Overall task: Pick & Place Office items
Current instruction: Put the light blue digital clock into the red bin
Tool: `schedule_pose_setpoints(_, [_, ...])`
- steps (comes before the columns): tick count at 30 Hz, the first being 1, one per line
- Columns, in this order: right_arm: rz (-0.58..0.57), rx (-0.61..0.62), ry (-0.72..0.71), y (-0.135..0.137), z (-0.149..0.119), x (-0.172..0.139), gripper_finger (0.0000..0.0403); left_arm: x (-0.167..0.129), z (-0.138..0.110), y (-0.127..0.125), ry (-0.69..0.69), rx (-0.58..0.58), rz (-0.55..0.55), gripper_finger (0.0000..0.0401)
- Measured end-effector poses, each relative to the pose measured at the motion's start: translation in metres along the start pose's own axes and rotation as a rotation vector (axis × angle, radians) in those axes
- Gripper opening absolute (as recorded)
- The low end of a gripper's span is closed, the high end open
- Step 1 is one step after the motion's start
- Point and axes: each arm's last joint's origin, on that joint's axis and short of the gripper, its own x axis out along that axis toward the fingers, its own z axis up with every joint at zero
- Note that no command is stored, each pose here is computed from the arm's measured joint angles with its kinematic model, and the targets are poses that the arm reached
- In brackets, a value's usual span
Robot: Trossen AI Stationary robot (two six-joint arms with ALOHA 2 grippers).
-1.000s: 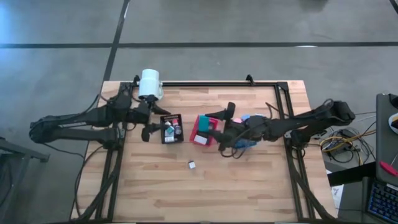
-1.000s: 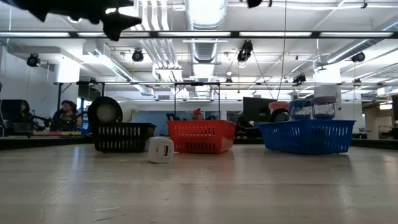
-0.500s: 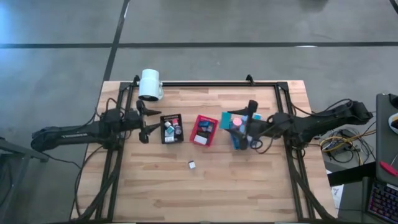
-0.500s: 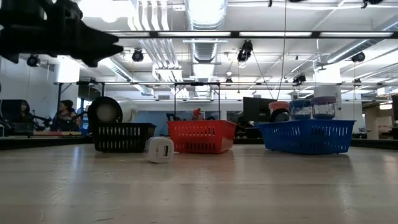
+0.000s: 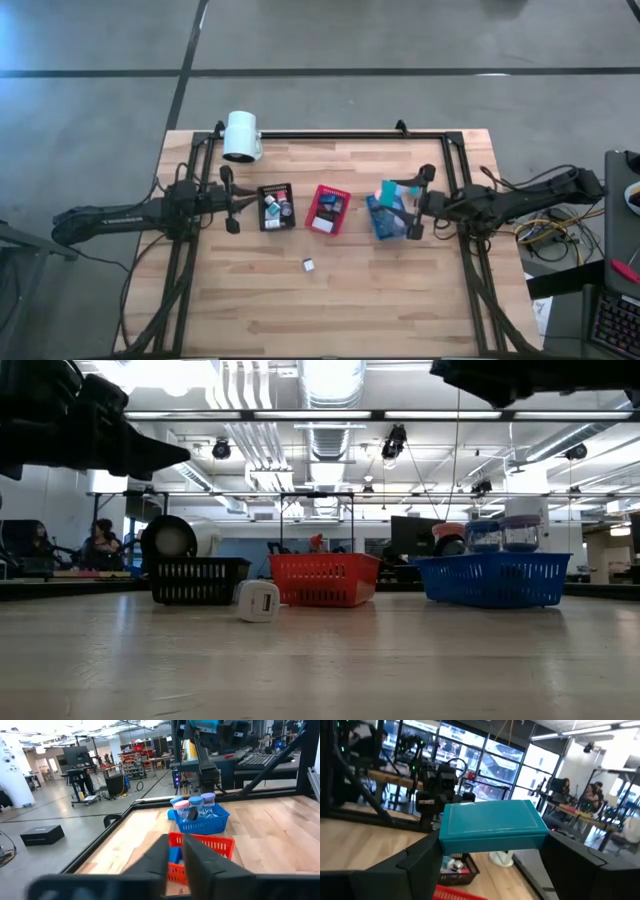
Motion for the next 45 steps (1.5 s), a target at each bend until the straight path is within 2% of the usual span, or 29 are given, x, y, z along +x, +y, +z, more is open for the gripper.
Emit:
schedule_pose_setpoints(4, [-0.009, 0.071, -0.036, -0.002, -0.01, -0.011, 0.0288, 0.0, 0.0, 0.0, -0.002, -0.008, 0.0, 0.0008])
schedule_pose_setpoints(12, [-0.015, 0.126, -0.064, -0.002, -0.042, -0.035, 0.0288, 0.0, 0.0, 0.0, -0.003, -0.027, -0.002, 0.0029])
schedule_pose_setpoints(17, [-0.023, 0.145, -0.1, -0.001, -0.058, -0.046, 0.0288, 0.0, 0.0, 0.0, -0.005, -0.026, -0.001, 0.0026])
schedule_pose_setpoints(24, [-0.023, 0.149, -0.081, -0.001, -0.066, -0.051, 0.0288, 0.0, 0.001, 0.0, -0.005, -0.023, 0.001, 0.0028])
schedule_pose_setpoints(32, [-0.027, 0.181, -0.083, -0.001, -0.066, -0.051, 0.0288, 0.0, 0.0, 0.0, -0.003, -0.027, 0.002, 0.0024])
schedule_pose_setpoints(38, [-0.114, 0.183, -0.081, -0.006, -0.052, -0.046, 0.0288, 0.0, -0.001, 0.0, -0.001, -0.027, 0.002, 0.0023])
schedule_pose_setpoints(41, [-0.119, 0.15, -0.019, -0.009, -0.033, -0.036, 0.0288, 0.0, -0.001, 0.0, 0.0, -0.027, 0.006, 0.0023])
schedule_pose_setpoints(45, [-0.139, 0.11, 0.165, -0.011, -0.004, -0.017, 0.0288, 0.0, 0.0, 0.0, -0.007, -0.026, 0.008, 0.0023])
